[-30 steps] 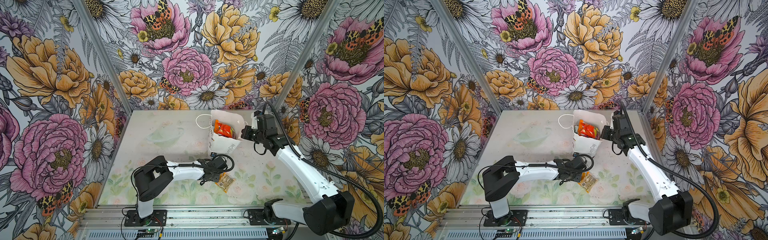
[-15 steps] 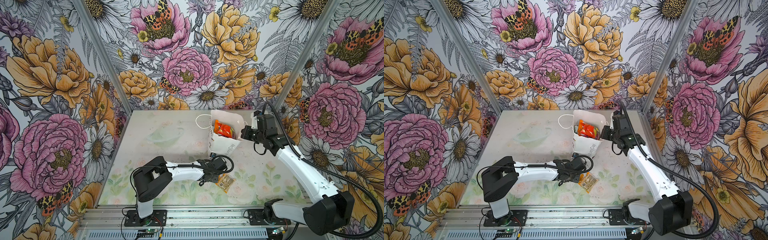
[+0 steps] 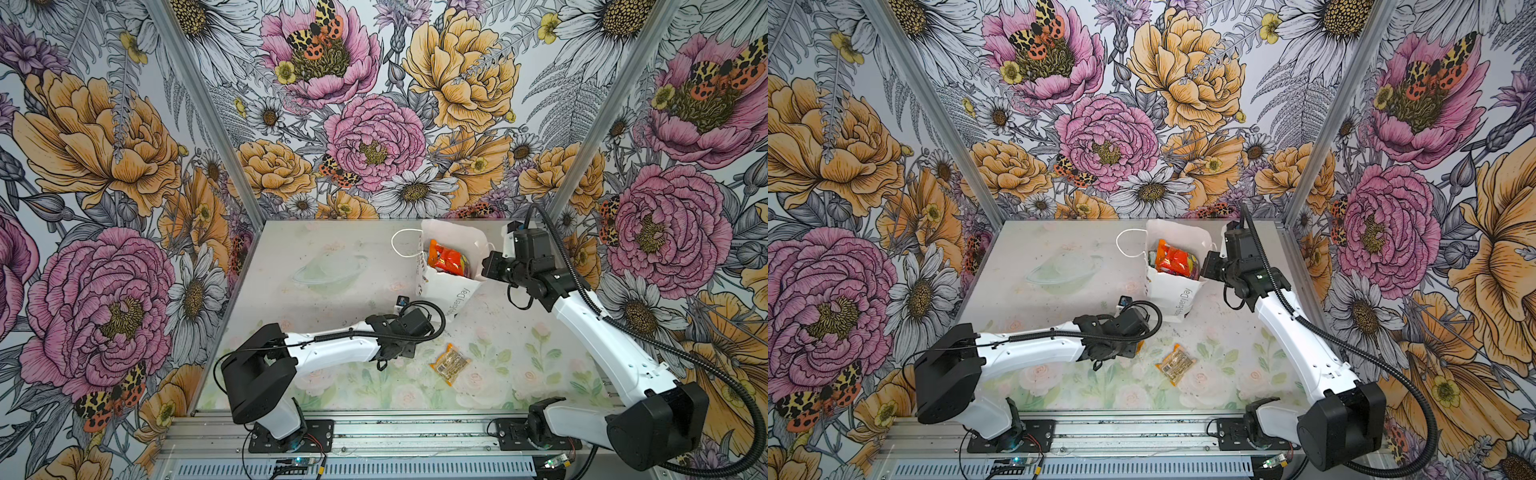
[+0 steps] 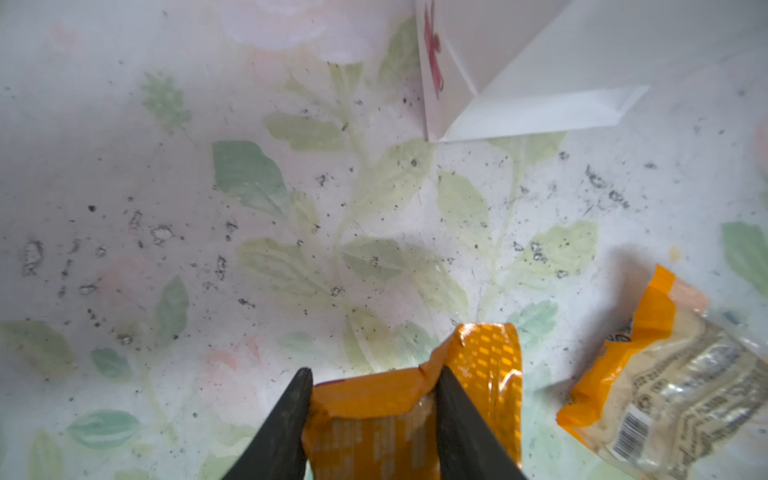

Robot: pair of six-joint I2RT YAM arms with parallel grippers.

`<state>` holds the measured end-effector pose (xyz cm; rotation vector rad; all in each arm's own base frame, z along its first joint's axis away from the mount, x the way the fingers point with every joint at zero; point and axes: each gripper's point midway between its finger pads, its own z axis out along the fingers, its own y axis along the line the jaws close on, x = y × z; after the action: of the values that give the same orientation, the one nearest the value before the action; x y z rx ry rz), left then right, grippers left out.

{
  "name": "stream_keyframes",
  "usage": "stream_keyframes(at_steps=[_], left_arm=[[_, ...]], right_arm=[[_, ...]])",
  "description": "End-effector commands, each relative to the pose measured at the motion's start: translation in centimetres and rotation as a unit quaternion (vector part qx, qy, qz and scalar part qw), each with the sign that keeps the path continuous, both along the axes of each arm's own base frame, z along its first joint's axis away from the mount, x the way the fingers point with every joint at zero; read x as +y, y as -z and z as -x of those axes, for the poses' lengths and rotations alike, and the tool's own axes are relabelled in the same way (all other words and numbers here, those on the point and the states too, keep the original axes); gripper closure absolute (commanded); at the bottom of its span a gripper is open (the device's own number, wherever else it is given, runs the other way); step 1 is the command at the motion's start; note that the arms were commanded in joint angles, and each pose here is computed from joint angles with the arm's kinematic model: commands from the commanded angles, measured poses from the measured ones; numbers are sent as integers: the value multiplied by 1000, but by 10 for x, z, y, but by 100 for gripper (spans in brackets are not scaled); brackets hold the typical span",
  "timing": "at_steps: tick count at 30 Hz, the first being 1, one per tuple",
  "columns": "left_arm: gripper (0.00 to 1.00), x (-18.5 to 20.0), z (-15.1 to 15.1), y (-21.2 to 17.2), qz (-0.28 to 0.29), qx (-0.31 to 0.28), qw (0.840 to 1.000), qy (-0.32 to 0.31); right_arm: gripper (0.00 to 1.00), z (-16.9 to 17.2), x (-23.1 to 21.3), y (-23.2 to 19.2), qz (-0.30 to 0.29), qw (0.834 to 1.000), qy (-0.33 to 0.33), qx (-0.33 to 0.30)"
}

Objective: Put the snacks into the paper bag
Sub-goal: 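Lift the orange snack with the left gripper and lower it into the bag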

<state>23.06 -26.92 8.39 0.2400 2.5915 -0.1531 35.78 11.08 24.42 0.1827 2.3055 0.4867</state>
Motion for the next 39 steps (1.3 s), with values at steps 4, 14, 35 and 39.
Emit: stream_keyframes(at_steps=[4,14,35,39], left_arm=[[55,31,-20,-47,48,-52,996,-48],[56,93,-52,-117,103,-126,981,-108],[56,4,-93,-318,183,-275,943,29],[57,-23,-105,-324,189,-271,943,50]], right_arm=[[100,3,-1,2,-2,1000,0,10],[100,4,0,2,-4,1000,-1,10],[100,3,3,-3,-6,1000,-8,5],[100,2,4,-4,-8,1000,-8,5]])
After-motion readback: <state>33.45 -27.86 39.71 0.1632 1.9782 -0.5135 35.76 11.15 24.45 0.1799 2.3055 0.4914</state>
